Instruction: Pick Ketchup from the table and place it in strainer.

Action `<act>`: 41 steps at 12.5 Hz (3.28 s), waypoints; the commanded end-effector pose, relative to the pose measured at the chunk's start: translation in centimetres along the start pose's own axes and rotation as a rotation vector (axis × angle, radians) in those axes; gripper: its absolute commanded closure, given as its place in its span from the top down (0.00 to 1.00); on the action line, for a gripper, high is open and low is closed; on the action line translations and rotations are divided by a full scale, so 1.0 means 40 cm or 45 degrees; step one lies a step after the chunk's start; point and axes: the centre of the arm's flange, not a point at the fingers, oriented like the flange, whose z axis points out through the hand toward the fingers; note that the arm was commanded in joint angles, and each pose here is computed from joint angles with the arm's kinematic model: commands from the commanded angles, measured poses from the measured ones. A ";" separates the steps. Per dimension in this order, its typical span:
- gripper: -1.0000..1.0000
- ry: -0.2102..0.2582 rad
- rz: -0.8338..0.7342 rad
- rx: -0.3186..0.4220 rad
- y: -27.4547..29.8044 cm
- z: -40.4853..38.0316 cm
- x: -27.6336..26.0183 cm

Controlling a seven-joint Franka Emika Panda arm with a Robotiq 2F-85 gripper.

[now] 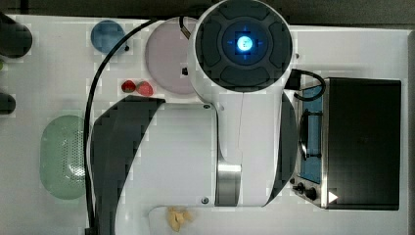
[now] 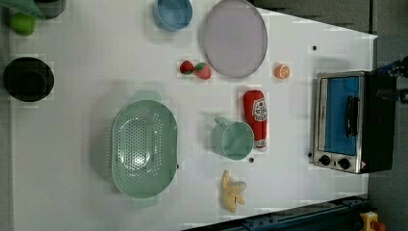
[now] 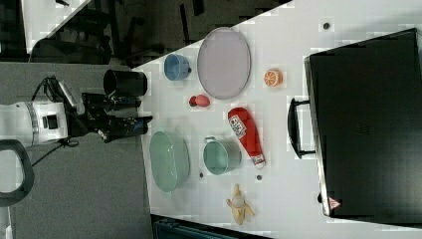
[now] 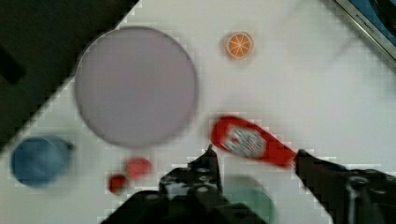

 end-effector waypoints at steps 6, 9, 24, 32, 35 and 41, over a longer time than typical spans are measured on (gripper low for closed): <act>1.00 -0.133 -0.026 -0.128 0.167 0.034 -0.098; 1.00 -0.134 -0.312 -0.103 0.124 0.145 -0.079; 1.00 -0.068 -1.316 0.007 0.076 0.816 -0.097; 0.85 -0.055 -1.302 0.028 0.112 1.012 -0.124; 0.58 -0.014 -1.298 0.040 0.100 0.977 -0.113; 0.58 0.024 -1.309 0.023 0.069 0.651 -0.112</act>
